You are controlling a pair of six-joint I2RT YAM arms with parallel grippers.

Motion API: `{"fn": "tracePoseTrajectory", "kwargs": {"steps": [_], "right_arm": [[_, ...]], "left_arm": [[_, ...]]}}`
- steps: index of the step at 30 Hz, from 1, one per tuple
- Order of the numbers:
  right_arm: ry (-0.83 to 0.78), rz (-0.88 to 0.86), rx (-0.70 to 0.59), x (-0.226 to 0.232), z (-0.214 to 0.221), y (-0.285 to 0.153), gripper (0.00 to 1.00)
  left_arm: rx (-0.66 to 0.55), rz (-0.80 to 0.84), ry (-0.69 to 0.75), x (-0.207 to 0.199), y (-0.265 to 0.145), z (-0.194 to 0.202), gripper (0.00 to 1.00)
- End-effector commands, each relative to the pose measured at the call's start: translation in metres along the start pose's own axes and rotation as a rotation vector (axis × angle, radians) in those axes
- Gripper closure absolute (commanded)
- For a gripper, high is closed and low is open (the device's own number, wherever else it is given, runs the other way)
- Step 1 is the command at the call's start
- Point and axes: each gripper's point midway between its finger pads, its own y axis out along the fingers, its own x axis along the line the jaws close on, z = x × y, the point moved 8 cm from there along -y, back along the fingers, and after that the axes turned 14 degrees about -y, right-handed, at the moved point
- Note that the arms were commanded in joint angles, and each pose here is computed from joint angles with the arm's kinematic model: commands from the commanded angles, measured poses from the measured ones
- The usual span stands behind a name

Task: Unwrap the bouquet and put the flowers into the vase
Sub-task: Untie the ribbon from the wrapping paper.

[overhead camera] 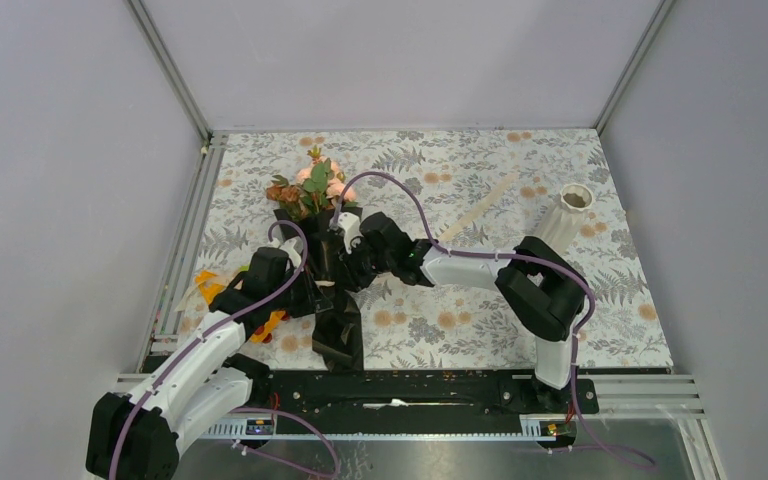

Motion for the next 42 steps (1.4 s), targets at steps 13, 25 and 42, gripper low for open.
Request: {"fn": "tracePoseTrajectory", "kwargs": {"steps": [13,25,42], "right_arm": [[-0.119,-0.017,-0.014,-0.001,-0.013,0.010,0.72],[-0.252,0.072,0.025,0.002,-0.002,0.015,0.70],[-0.264,0.254,-0.053,0.002,-0.007,0.002,0.92]], "left_arm": [[-0.018,0.078,0.025,-0.015,-0.004,-0.008,1.00],[-0.025,0.075,0.026,-0.015,-0.004,-0.008,1.00],[-0.029,0.061,0.018,-0.013,-0.004,-0.009,1.00]]}}
